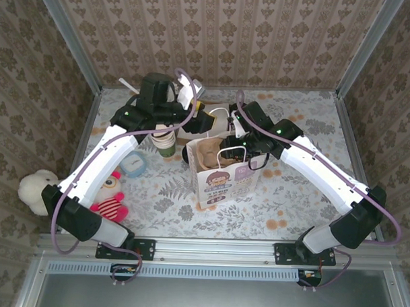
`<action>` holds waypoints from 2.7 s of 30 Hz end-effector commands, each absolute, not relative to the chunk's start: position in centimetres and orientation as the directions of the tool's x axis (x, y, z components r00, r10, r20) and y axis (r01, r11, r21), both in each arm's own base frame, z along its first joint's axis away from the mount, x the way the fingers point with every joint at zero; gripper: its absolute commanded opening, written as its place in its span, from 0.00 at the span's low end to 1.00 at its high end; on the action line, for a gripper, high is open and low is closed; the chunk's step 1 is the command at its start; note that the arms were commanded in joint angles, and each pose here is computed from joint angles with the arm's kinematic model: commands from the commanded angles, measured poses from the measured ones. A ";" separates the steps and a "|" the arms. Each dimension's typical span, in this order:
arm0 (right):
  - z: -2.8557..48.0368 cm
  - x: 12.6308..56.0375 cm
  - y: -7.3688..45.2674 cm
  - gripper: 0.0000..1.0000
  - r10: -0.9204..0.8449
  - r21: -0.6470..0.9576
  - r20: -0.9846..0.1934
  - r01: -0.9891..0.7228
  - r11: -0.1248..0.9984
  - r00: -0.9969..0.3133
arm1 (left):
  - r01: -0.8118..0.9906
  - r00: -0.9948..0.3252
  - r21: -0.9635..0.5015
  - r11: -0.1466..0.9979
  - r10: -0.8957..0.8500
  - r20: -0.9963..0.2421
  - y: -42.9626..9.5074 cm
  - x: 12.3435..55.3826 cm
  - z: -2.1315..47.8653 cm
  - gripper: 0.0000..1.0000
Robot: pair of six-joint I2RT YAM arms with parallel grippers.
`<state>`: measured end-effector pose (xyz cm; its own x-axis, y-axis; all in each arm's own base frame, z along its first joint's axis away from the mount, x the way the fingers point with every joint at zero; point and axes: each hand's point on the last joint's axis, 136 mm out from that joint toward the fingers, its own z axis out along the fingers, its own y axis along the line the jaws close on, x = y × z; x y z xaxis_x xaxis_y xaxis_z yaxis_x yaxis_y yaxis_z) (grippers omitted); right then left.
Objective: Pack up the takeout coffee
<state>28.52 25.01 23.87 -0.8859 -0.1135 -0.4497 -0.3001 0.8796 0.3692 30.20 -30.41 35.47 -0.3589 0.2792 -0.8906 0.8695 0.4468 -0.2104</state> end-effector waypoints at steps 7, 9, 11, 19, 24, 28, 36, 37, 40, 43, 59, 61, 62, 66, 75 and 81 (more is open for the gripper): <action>23.4 29.2 24.7 0.38 -0.109 0.283 -0.392 -0.232 0.931 -0.914 | 0.842 -0.404 -0.253 0.476 0.245 -0.881 -31.4 30.2 36.5 0.17; 23.0 29.0 25.3 0.38 -0.120 0.283 -0.371 -0.236 0.930 -0.921 | 0.834 -0.405 -0.242 0.496 0.254 -0.878 -31.5 30.2 36.2 0.11; 22.6 28.8 25.3 0.38 -0.151 0.263 -0.365 -0.257 0.930 -0.919 | 0.797 -0.432 -0.239 0.555 0.248 -0.867 -30.9 31.1 35.9 0.05; 22.0 27.2 24.9 0.38 -0.240 0.232 -0.357 -0.335 0.913 -0.903 | 0.634 -0.518 -0.285 0.719 0.121 -0.847 -28.2 34.4 36.2 0.00; 21.6 26.4 25.3 0.38 -0.277 0.253 -0.318 -0.363 0.897 -0.907 | 0.665 -0.512 -0.330 0.670 0.087 -0.855 -29.4 34.0 36.6 0.00; 20.7 26.0 25.8 0.38 -0.301 0.265 -0.265 -0.369 0.891 -0.916 | 0.670 -0.495 -0.330 0.665 0.070 -0.866 -29.5 34.0 36.9 0.00; 19.1 25.6 26.6 0.39 -0.336 0.281 -0.171 -0.373 0.885 -0.926 | 0.693 -0.476 -0.324 0.644 0.071 -0.877 -29.9 34.0 37.2 0.00; 18.9 25.6 26.7 0.39 -0.337 0.280 -0.165 -0.371 0.885 -0.927 | 0.694 -0.476 -0.325 0.642 0.071 -0.877 -29.9 34.0 37.2 0.00; 18.5 25.9 26.8 0.39 -0.327 0.274 -0.151 -0.357 0.893 -0.933 | 0.718 -0.467 -0.328 0.614 0.076 -0.881 -30.4 33.6 37.4 0.00; 18.3 26.3 27.1 0.38 -0.306 0.276 -0.144 -0.335 0.901 -0.941 | 0.756 -0.448 -0.318 0.573 0.099 -0.888 -30.7 32.8 37.6 0.00; 18.0 26.4 27.5 0.38 -0.279 0.290 -0.124 -0.304 0.908 -0.952 | 0.941 -0.134 -0.085 0.328 0.131 -0.982 -26.7 22.3 39.8 0.73; 18.0 26.5 27.5 0.38 -0.278 0.287 -0.126 -0.303 0.909 -0.952 | 0.975 -0.113 -0.086 0.206 0.124 -0.986 -27.3 20.0 39.9 0.72; 18.0 26.5 27.5 0.38 -0.277 0.286 -0.126 -0.302 0.909 -0.953 | 0.983 -0.104 -0.083 0.164 0.122 -0.987 -27.5 19.1 39.9 0.72; 18.0 26.6 27.4 0.38 -0.271 0.283 -0.129 -0.298 0.912 -0.954 | 0.997 -0.051 -0.043 0.056 0.143 -0.988 -28.4 16.5 39.5 0.72; 17.8 26.8 27.4 0.38 -0.256 0.273 -0.122 -0.280 0.920 -0.959 | 1.000 0.024 0.021 -0.018 0.177 -0.984 -30.6 13.8 38.8 0.63; 17.6 26.9 27.5 0.38 -0.243 0.273 -0.104 -0.263 0.925 -0.964 | 0.995 0.020 -0.002 -0.095 0.233 -0.972 -32.1 12.5 37.4 0.32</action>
<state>27.53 27.64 17.89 -0.9533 -0.2573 -0.1584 -0.2934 0.9134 0.2820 12.87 -31.78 37.47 -0.0030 0.2126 -0.9771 0.9972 -0.0724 -0.0188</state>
